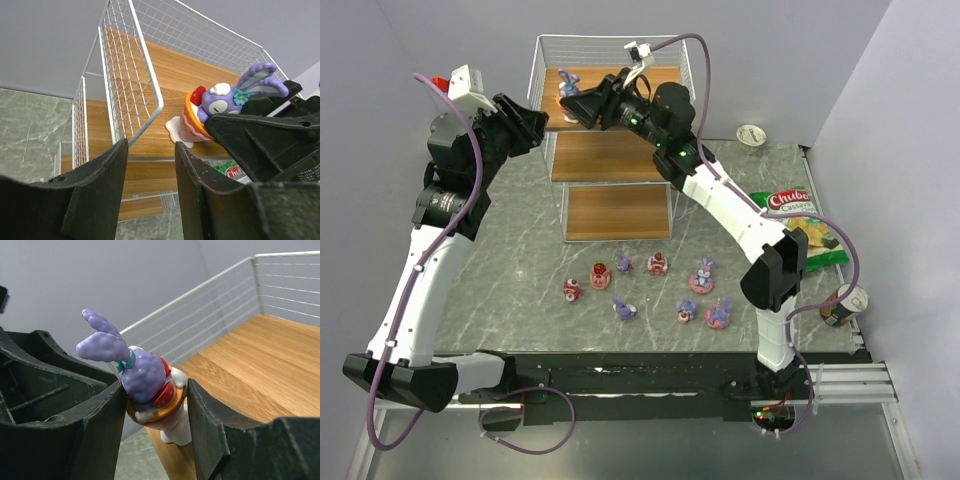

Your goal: Place and organize the plastic toys onto the shelf

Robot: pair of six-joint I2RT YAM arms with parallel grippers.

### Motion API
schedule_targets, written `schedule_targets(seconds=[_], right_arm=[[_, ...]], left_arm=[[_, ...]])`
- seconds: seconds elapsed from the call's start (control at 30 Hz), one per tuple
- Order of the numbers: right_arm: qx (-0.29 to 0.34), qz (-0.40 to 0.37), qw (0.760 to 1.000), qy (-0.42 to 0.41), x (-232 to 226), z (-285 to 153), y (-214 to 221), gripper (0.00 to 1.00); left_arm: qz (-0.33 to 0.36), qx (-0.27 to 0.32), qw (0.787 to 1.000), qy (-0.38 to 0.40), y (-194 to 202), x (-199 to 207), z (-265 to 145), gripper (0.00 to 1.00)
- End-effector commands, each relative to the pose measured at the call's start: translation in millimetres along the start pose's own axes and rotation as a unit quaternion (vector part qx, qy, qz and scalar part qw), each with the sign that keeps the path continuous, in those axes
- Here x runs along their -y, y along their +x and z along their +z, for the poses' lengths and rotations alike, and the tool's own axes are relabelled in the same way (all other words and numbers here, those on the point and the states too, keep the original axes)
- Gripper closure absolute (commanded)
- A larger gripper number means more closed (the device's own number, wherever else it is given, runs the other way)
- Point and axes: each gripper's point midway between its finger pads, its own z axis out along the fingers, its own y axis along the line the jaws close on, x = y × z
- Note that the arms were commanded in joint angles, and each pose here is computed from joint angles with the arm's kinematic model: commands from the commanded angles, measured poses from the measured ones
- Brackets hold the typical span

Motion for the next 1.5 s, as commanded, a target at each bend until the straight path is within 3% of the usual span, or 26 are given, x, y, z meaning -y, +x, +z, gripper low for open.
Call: schedule_targets(seconds=[0.0,0.27,0.5,0.7,1.03,1.47], right_arm=[[0.001,0.034,0.999,-0.042,-14,9,-1,1.00],[-0.010,0.034,0.999,-0.033,-7,15,2,1.00],[-0.014,-0.019,1.000,0.005,7,11,1,0.89],[-0.017,-0.043,0.999,0.012,12,10,4,0.76],[-0.004,-0.047,0.999,0.003,3,7,-8,0.38],[0.024,-0.046,0.999,0.010,-7,0,-33,0.16]], left_arm=[[-0.009,-0.028,0.998,0.052,10,23,0,0.52],[-0.009,-0.028,0.998,0.054,10,24,-1,0.52],[-0.004,-0.029,0.998,0.050,11,21,-2,0.53],[-0.002,-0.027,0.998,0.048,9,21,-2,0.53],[0.001,-0.021,0.999,0.048,4,23,-4,0.49],[0.005,-0.015,0.999,0.043,0,23,-5,0.45]])
